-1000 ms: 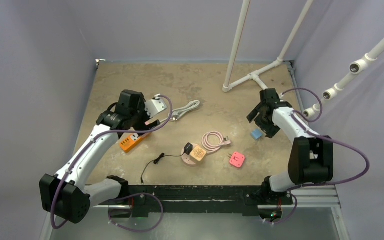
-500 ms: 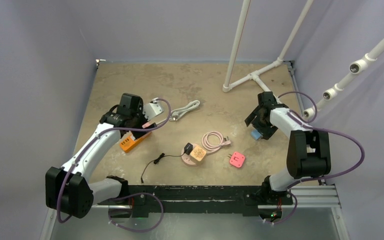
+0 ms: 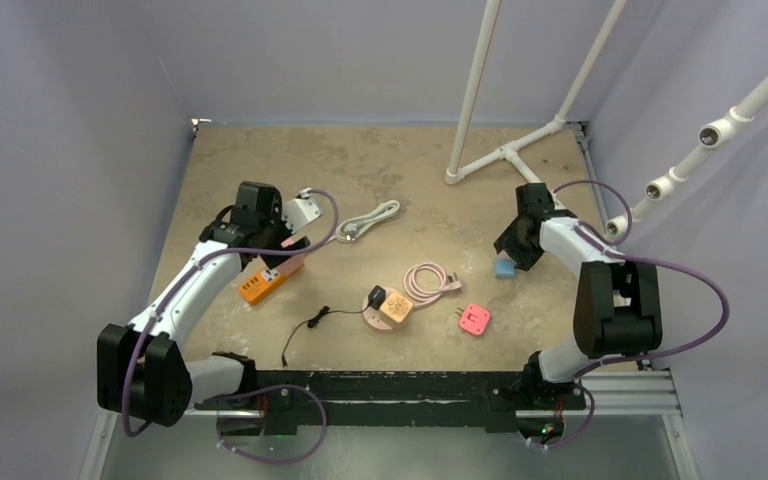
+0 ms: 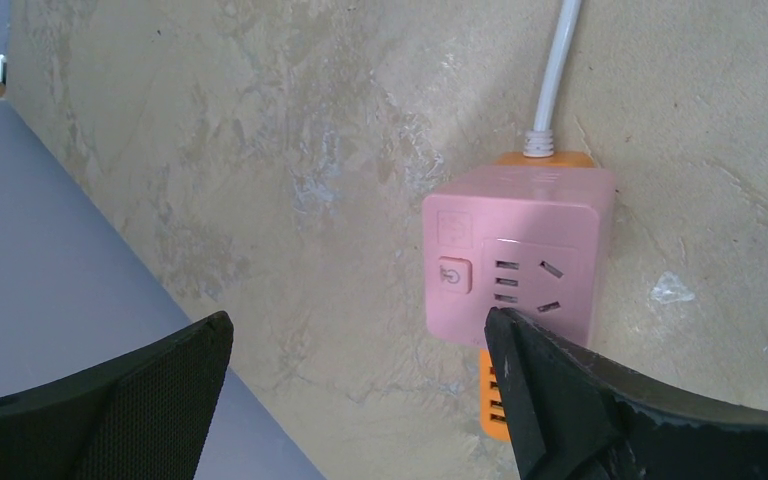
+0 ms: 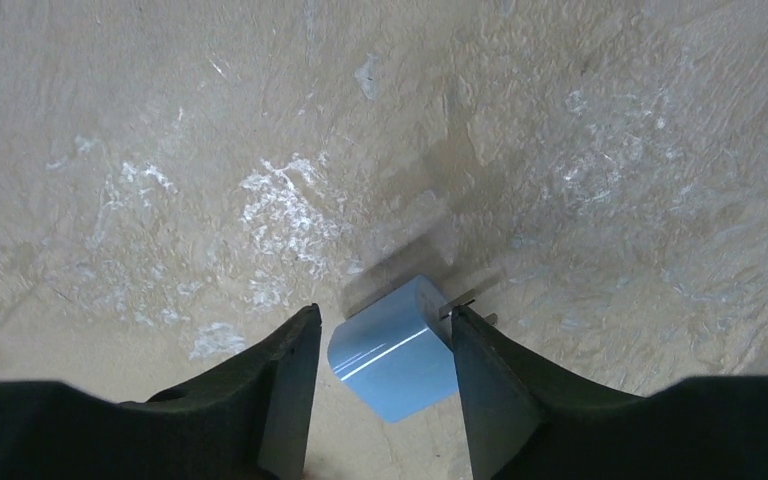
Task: Insert the plug
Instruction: Move the plug to the center of the board.
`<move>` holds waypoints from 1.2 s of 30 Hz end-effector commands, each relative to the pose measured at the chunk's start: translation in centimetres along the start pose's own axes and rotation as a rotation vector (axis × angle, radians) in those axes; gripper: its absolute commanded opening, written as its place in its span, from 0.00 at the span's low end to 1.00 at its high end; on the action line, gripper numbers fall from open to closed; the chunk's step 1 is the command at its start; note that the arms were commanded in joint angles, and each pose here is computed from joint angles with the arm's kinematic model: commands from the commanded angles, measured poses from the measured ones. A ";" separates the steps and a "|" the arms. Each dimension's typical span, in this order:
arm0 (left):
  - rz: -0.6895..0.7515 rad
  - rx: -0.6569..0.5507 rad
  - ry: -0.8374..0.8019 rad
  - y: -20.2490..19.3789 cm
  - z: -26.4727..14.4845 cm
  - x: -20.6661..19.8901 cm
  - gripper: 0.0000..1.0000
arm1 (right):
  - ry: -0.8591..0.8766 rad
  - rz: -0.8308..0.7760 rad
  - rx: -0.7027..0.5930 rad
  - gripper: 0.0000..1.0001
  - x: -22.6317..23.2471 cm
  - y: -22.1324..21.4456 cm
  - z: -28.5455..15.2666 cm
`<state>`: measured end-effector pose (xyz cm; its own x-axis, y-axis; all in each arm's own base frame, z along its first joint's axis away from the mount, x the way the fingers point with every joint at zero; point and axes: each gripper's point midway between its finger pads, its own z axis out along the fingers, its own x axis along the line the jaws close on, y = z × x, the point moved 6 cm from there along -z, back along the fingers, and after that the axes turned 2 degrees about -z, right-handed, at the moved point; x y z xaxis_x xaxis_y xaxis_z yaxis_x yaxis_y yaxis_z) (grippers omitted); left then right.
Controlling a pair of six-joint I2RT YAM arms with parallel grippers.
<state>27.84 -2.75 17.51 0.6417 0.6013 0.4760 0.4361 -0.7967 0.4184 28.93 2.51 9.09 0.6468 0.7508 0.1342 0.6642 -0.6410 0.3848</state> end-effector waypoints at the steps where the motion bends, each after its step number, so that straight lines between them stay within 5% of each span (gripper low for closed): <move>1: 0.009 0.110 -0.108 -2.8 1.8 -2.3 0.98 | 0.055 -0.016 -0.060 0.53 0.6 1.2 -1.0; 5: -0.003 0.115 -0.160 -3.0 2.3 -2.9 0.99 | 0.072 -0.044 -0.075 0.57 0.7 1.4 -1.5; 11: -0.015 0.087 -0.218 -2.4 1.9 -3.2 0.99 | 0.099 -0.065 -0.080 0.85 1.2 0.9 -2.6; 33: 0.046 0.034 -0.289 -2.4 -1.1 -2.0 0.99 | 0.061 -0.173 0.024 0.79 2.5 -2.5 -2.2; 36: 0.042 0.000 -0.299 -1.6 -1.6 -1.6 0.99 | 0.031 -0.160 -0.031 0.87 2.8 -0.8 -3.9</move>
<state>25.13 -1.84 16.18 0.7956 0.5463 0.2618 0.4457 -0.8206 0.3578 28.29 6.33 10.57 0.4839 0.8631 0.1442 0.7664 -0.4976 0.4062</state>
